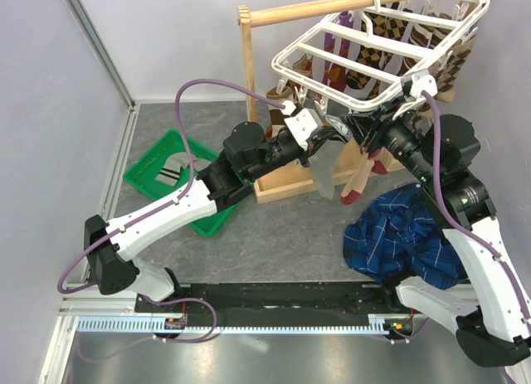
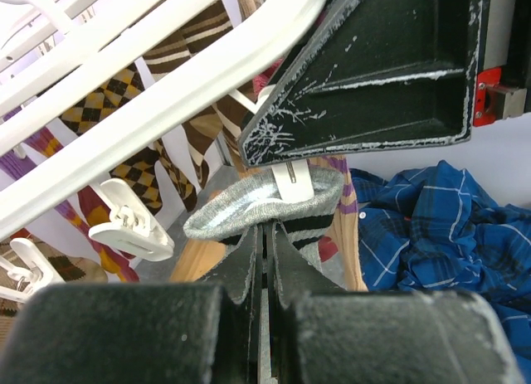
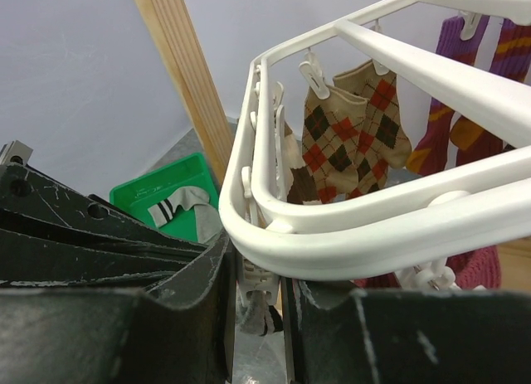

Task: Clip the socks to the hanger
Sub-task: Clamp the sock onto the hanger, then open the clamp at the hanger.

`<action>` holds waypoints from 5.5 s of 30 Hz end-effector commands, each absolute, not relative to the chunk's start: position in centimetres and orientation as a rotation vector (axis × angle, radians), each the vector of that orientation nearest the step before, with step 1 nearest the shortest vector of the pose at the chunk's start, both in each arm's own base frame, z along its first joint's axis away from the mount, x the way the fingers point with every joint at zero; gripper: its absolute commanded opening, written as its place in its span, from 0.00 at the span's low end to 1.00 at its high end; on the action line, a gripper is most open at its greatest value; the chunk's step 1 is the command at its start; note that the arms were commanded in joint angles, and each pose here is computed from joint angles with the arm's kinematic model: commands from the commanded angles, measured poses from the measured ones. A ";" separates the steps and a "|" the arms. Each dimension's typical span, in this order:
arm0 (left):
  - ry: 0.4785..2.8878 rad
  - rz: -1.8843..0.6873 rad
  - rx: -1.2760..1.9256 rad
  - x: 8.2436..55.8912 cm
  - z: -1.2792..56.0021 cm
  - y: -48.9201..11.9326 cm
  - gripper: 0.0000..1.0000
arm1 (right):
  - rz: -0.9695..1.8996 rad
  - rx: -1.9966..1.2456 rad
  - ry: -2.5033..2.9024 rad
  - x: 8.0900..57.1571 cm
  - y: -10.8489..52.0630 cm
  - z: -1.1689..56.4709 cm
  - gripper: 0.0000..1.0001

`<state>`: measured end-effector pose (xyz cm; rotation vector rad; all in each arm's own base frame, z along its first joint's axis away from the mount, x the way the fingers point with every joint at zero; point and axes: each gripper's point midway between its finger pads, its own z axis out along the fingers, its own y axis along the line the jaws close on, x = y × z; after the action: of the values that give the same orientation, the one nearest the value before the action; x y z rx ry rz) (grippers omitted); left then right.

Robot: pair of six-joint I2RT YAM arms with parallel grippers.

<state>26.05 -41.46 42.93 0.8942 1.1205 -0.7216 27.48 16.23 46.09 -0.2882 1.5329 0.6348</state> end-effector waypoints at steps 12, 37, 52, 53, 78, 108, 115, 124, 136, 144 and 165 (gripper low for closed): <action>1.007 -0.770 0.788 25.1 49.0 -40.7 0.02 | 0.664 -0.314 1.579 27.1 16.8 44.6 0.02; 1.073 -0.736 0.747 25.1 47.4 -38.7 0.66 | 0.604 -0.232 1.529 27.2 15.1 46.8 0.86; 1.125 -0.646 0.650 26.9 45.6 -35.0 0.93 | 0.552 -0.207 1.518 27.0 14.0 46.8 0.92; 1.130 -0.639 0.640 27.2 45.4 -35.2 0.93 | 0.547 -0.205 1.516 27.0 13.9 46.8 0.92; 1.034 -0.440 0.403 32.8 48.3 -35.5 0.68 | 0.447 -0.168 1.517 27.1 12.2 46.0 0.93; 1.005 -0.474 0.460 33.3 47.4 -38.4 0.37 | 0.455 -0.171 1.495 26.5 12.0 46.7 0.94; 1.009 -0.488 0.479 32.7 46.9 -38.3 0.13 | 0.505 -0.208 1.463 25.5 12.6 47.9 0.93; 1.037 -0.552 0.593 30.7 45.2 -39.2 0.04 | 0.635 -0.291 1.430 23.7 14.6 50.3 0.92; 1.115 -0.598 0.708 28.3 43.5 -39.6 0.02 | 0.877 -0.406 1.488 23.1 18.8 51.2 0.86; 1.204 -0.555 0.647 29.5 43.1 -38.8 0.02 | 0.686 -0.270 1.507 24.6 15.5 52.4 0.85; 1.297 -0.541 0.549 30.6 44.3 -38.1 0.02 | 1.115 -0.580 1.458 23.1 23.1 52.4 0.85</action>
<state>31.55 -38.05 42.41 0.5906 1.3141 -0.4722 22.19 21.97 52.35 -0.5728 1.4645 1.0532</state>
